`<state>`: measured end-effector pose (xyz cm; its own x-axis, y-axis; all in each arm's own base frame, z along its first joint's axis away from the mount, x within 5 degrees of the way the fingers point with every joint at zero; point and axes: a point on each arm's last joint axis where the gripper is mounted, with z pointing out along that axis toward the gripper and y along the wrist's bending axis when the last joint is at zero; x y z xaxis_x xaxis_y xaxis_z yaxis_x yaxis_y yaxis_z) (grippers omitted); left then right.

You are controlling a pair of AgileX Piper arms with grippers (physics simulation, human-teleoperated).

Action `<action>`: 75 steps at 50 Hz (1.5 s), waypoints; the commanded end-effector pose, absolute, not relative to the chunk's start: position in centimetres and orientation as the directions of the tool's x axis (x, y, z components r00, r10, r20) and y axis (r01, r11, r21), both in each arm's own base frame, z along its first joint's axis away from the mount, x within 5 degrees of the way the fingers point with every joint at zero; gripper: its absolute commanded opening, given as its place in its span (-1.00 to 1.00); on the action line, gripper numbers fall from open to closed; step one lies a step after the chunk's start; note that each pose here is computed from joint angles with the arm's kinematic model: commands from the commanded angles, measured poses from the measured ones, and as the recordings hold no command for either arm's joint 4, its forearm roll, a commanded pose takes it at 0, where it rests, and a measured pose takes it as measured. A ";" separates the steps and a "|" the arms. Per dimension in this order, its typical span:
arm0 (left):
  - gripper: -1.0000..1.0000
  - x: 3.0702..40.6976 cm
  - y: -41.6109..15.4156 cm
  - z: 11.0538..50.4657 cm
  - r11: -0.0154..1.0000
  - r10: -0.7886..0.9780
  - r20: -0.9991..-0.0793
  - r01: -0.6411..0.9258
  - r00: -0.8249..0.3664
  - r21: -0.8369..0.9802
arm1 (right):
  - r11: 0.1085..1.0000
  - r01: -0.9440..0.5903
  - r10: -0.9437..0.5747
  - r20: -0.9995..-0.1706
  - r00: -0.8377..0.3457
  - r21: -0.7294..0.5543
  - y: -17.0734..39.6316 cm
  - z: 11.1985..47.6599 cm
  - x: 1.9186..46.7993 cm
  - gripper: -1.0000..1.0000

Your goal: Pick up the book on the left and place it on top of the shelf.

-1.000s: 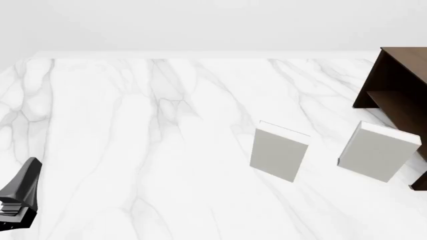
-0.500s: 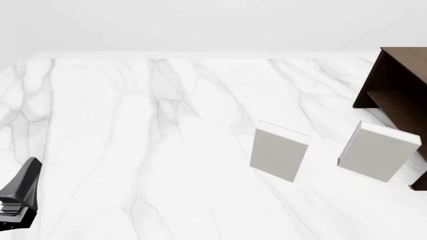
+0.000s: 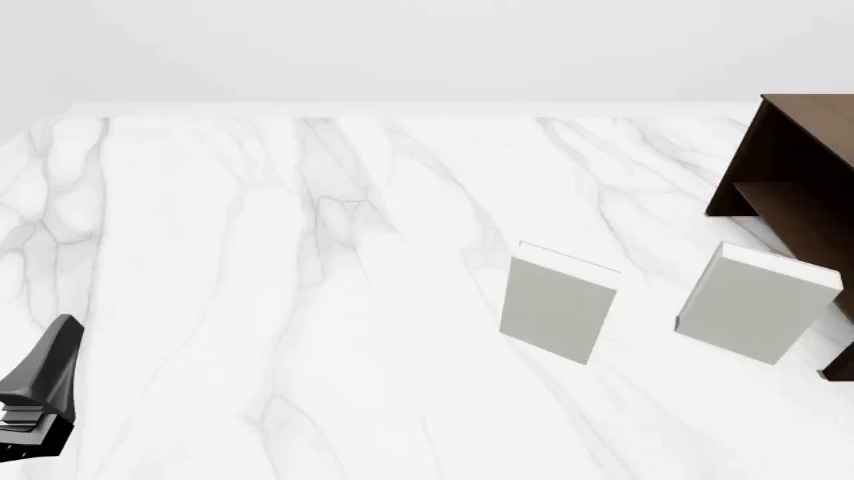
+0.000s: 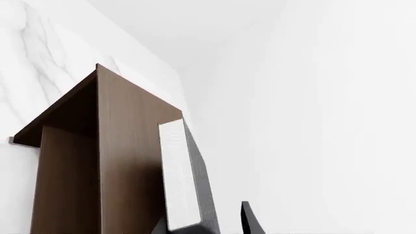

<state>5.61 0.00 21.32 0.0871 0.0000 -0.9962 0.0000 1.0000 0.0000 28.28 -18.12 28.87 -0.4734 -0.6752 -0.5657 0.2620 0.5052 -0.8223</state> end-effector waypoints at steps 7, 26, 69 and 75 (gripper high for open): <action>1.00 5.6 0.0 21.3 1.000 0.000 -0.996 0.000 0.087 0.000 | 0.540 0.277 -0.650 -0.603 -0.463 -0.795 -17.3 28.9 27.1 1.00; 1.00 5.6 0.0 21.3 1.000 0.000 -0.996 0.000 0.087 0.000 | 0.566 0.310 -0.615 -0.642 -0.457 -0.764 -15.6 29.5 23.7 1.00; 1.00 5.6 0.0 21.3 1.000 0.000 -0.996 0.000 0.087 0.000 | 0.647 0.390 -0.577 -0.755 -0.310 -0.655 -12.5 33.2 21.7 1.00; 1.00 5.6 0.0 21.3 1.000 0.000 -0.996 0.000 0.087 0.000 | 0.654 0.396 -0.575 -0.764 -0.295 -0.645 -12.1 33.7 21.3 1.00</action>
<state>5.61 0.00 21.32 0.0871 0.0000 -0.9962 0.0000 1.0000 0.0000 21.96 -12.74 32.58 -0.3285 -0.5812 -0.7445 0.3795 0.6406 -0.6675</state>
